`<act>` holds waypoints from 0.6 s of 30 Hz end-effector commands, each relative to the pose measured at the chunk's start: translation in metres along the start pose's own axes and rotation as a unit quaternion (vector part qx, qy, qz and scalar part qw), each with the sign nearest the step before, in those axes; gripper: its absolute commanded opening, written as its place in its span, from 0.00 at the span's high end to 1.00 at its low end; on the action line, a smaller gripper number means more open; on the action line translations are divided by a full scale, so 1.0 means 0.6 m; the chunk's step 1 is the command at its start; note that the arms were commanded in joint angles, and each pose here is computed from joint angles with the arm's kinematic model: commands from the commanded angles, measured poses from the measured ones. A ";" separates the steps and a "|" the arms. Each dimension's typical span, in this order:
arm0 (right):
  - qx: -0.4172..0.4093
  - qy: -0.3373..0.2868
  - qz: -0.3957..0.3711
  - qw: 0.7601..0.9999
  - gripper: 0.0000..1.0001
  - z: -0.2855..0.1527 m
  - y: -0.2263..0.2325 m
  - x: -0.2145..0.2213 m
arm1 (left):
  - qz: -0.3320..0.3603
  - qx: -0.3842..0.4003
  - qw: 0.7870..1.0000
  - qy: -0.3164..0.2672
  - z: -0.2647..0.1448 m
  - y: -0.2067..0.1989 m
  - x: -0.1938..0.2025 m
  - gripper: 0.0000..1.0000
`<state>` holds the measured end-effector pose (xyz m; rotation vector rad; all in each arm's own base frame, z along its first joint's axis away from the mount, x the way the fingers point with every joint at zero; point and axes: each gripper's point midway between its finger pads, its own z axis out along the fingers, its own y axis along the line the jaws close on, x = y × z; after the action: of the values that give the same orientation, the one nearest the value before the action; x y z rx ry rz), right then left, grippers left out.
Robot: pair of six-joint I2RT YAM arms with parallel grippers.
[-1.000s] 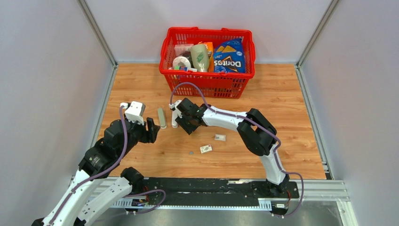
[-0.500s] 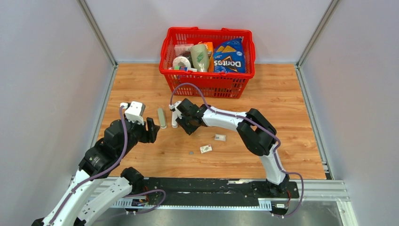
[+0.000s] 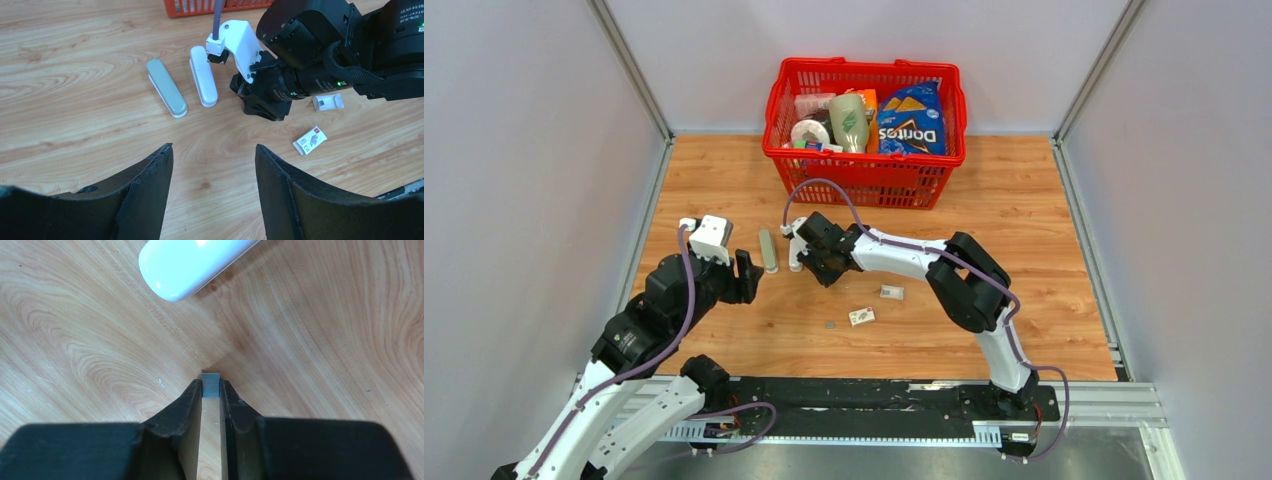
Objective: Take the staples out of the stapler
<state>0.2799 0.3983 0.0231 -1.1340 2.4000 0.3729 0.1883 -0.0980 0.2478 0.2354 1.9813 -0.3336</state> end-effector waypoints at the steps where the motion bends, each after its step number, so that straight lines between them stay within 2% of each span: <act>1: 0.004 -0.016 0.007 1.000 0.82 -0.018 0.003 -0.015 | 0.010 -0.002 1.000 -0.005 0.000 0.003 -0.003 0.31; 8: 0.036 -0.046 0.024 0.998 0.82 -0.079 -0.012 -0.035 | 0.009 0.000 1.000 -0.005 -0.001 0.001 -0.003 0.32; 18: 0.087 -0.045 0.066 0.993 0.82 -0.163 -0.040 0.011 | 0.007 0.006 1.000 -0.010 -0.005 -0.001 -0.005 0.32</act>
<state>0.2730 0.3600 0.0834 -0.9658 2.3732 0.2990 0.1880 -0.0979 0.2482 0.2355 1.9791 -0.3347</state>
